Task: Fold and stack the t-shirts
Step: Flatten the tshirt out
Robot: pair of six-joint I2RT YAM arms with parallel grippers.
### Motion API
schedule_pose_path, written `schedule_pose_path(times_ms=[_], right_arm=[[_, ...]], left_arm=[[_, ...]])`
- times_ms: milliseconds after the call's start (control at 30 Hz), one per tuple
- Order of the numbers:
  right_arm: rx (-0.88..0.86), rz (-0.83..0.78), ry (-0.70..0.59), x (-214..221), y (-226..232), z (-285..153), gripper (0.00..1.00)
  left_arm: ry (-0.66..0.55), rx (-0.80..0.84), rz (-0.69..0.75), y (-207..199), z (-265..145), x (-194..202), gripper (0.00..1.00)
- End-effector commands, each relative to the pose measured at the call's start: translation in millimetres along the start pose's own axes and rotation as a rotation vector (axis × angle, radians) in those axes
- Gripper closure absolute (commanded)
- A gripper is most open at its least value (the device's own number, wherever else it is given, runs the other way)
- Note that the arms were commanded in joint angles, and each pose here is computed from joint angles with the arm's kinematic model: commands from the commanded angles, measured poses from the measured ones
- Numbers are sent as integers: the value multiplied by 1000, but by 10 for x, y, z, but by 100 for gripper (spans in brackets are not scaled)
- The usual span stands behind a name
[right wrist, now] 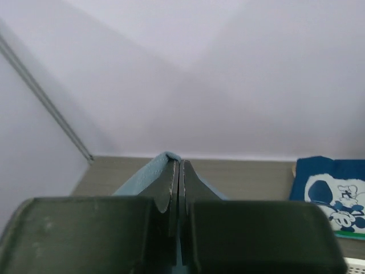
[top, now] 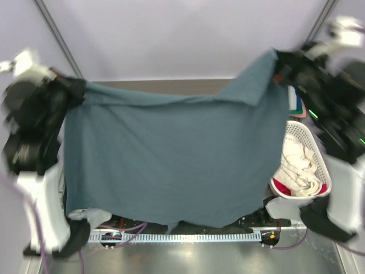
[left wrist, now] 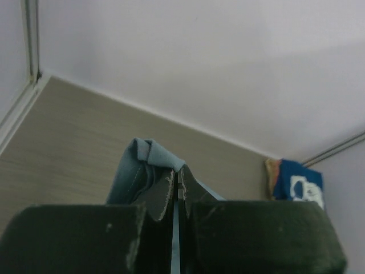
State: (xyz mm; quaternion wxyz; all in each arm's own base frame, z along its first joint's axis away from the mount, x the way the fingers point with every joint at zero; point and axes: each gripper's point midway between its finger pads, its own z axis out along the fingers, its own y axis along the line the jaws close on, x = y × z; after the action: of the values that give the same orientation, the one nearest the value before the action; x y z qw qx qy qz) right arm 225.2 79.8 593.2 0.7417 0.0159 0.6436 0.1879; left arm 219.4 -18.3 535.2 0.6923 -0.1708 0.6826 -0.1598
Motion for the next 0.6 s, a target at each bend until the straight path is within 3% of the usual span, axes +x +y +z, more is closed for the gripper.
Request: schedule_pose_path(times_ms=[0,33,67,100,133,167,233,267,300,333,400,467,500,567], right_arm=[[214,-216,325,1263,-370,1462,99],[294,-185,420,1687,-725,1952,99],[313,-156,500,2057,-915,2221,99],[269,-110,574,2344,-968,2404,41],[294,-30,584,2300,-1095,2422,13],[299,-16,662,2683,-1189,2532,1],[319,-32,725,2992,-1229,2514,0],[297,-29,674,2790,-1140,2446,0],[254,-18,593,2666,-1061,2535,0],[275,-19,671,3029,-1152,2397,0],[262,-15,631,2874,-1106,2268,0],[275,-6,696,3118,-1154,2105,0],[255,2,667,3045,-1111,2077,0],[200,47,741,3423,-1052,1908,0]], left_arm=[[404,-214,15,553,1281,1063,100],[476,-244,-30,727,1482,1256,93],[546,-292,-108,1000,1713,1444,74],[731,-302,-193,1162,1939,1890,44],[803,-335,-218,1309,2028,2056,24],[847,-366,-198,1439,2062,2177,19],[843,-418,-162,1617,2042,2328,5],[807,-422,-152,1650,2037,2322,0],[699,-389,-127,1593,2042,2119,0],[719,-428,-123,1723,1962,2277,0],[691,-412,-106,1717,1905,2263,0],[739,-414,-120,1783,1789,2498,0],[730,-404,-120,1782,1794,2536,0],[760,-414,-121,1820,1662,2747,1]])
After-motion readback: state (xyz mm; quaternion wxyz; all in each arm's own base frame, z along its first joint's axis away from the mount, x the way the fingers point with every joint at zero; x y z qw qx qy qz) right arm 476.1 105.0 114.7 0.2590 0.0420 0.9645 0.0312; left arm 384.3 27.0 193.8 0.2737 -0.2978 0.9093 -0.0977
